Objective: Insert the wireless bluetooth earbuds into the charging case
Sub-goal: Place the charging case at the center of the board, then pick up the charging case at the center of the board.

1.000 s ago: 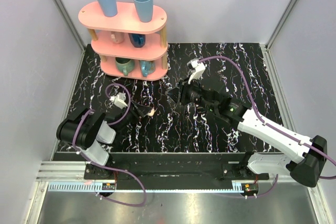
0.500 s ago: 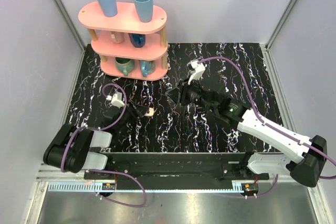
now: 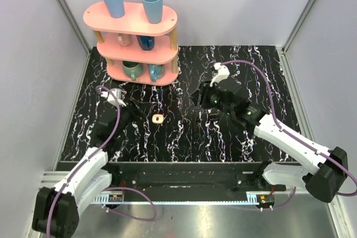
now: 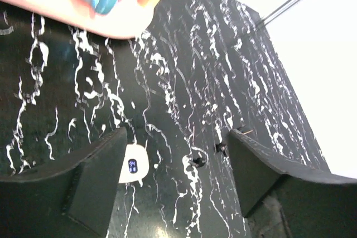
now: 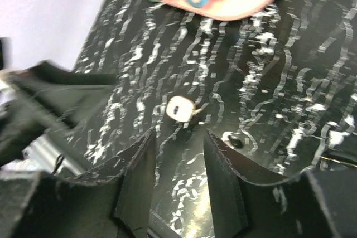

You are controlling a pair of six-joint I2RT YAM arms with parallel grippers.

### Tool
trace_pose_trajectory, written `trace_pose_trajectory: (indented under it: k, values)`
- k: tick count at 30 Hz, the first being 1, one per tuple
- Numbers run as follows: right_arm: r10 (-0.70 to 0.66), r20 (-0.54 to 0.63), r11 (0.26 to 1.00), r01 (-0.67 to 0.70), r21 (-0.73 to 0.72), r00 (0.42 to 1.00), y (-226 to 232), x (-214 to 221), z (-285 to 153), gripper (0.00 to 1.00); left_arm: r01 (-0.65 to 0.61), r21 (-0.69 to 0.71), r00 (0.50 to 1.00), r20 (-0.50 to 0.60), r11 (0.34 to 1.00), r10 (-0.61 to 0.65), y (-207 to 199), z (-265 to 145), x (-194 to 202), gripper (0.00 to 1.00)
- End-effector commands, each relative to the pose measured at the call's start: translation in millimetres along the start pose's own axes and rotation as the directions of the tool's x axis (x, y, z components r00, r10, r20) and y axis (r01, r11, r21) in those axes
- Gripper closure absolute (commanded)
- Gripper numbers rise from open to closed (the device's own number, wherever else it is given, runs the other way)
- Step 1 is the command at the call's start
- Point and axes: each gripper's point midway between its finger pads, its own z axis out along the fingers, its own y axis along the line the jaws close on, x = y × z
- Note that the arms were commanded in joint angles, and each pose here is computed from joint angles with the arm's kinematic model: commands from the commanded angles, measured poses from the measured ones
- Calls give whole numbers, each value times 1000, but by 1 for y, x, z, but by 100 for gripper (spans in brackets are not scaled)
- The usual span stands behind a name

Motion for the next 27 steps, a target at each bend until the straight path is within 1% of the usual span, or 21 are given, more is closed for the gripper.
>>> trace_pose_trajectory:
  k: [1, 2, 3, 5, 6, 7, 8, 9, 11, 12, 13, 14, 17, 20, 21, 22, 23, 24, 25, 26, 27]
  values:
    - [85, 3, 988, -85, 132, 996, -50, 3, -7, 48, -90, -25, 993, 68, 996, 92, -11, -14, -33, 20]
    - [92, 0, 985, -91, 144, 996, -56, 4, -9, 44, -95, -14, 993, 72, 995, 96, -14, -15, -34, 14]
    - [101, 4, 978, -100, 180, 995, -70, 4, -10, 41, -111, 0, 991, 79, 994, 110, -19, -17, -39, 13]
    - [121, -12, 965, -115, 234, 993, -88, 10, -14, 38, -133, 46, 989, 66, 990, 129, -30, -19, -39, 11]
    - [135, -13, 958, -127, 256, 991, -95, 12, -15, 36, -155, 65, 986, 65, 986, 151, -35, -19, -43, 4]
    - [168, -6, 942, -159, 296, 986, -109, 15, -17, 33, -162, 70, 986, 54, 984, 158, -37, -18, -43, 1]
    - [189, -17, 931, -174, 322, 982, -117, 20, -17, 20, -168, 91, 986, 40, 982, 165, -41, -18, -41, 1]
    - [209, -17, 919, -191, 344, 978, -124, 23, -18, 17, -182, 110, 983, 45, 977, 178, -46, -17, -44, 1]
    - [269, -18, 887, -240, 395, 963, -138, 32, -18, 16, -182, 130, 983, 33, 975, 179, -50, -16, -43, 1]
    - [295, -20, 875, -262, 406, 955, -140, 36, -17, 10, -188, 145, 982, 40, 971, 184, -53, -16, -45, 1]
    - [307, -32, 870, -266, 415, 951, -143, 43, -17, 3, -189, 158, 982, 45, 969, 185, -56, -17, -46, 1]
    - [321, -39, 860, -274, 430, 946, -146, 48, -15, 0, -192, 170, 981, 49, 967, 187, -59, -18, -47, 1]
    - [364, -38, 821, -302, 485, 930, -158, 62, -15, 0, -215, 190, 976, 81, 958, 203, -67, -21, -55, 1]
    - [389, -3, 777, -326, 538, 921, -169, 67, -18, 0, -230, 169, 970, 115, 958, 213, -68, -26, -64, 1]
    - [411, 22, 756, -354, 550, 912, -170, 67, -19, 0, -233, 168, 968, 135, 958, 212, -70, -29, -69, 1]
    - [414, 58, 730, -370, 575, 908, -176, 63, -22, 0, -232, 161, 967, 146, 959, 209, -71, -31, -72, 1]
    - [433, 71, 702, -385, 600, 899, -180, 67, -25, 0, -230, 142, 965, 162, 963, 206, -69, -32, -76, 1]
    - [473, 117, 661, -439, 609, 873, -181, 67, -26, 0, -231, 138, 961, 186, 963, 204, -71, -35, -81, 1]
    - [474, 179, 616, -470, 632, 862, -189, 63, -30, 0, -219, 108, 960, 205, 970, 194, -67, -36, -86, 1]
    - [492, 203, 569, -490, 660, 847, -194, 67, -36, 0, -192, 85, 962, 213, 978, 171, -64, -37, -89, 1]
    - [510, 237, 541, -523, 659, 827, -194, 65, -36, 0, -163, 59, 963, 227, 985, 146, -60, -39, -92, 1]
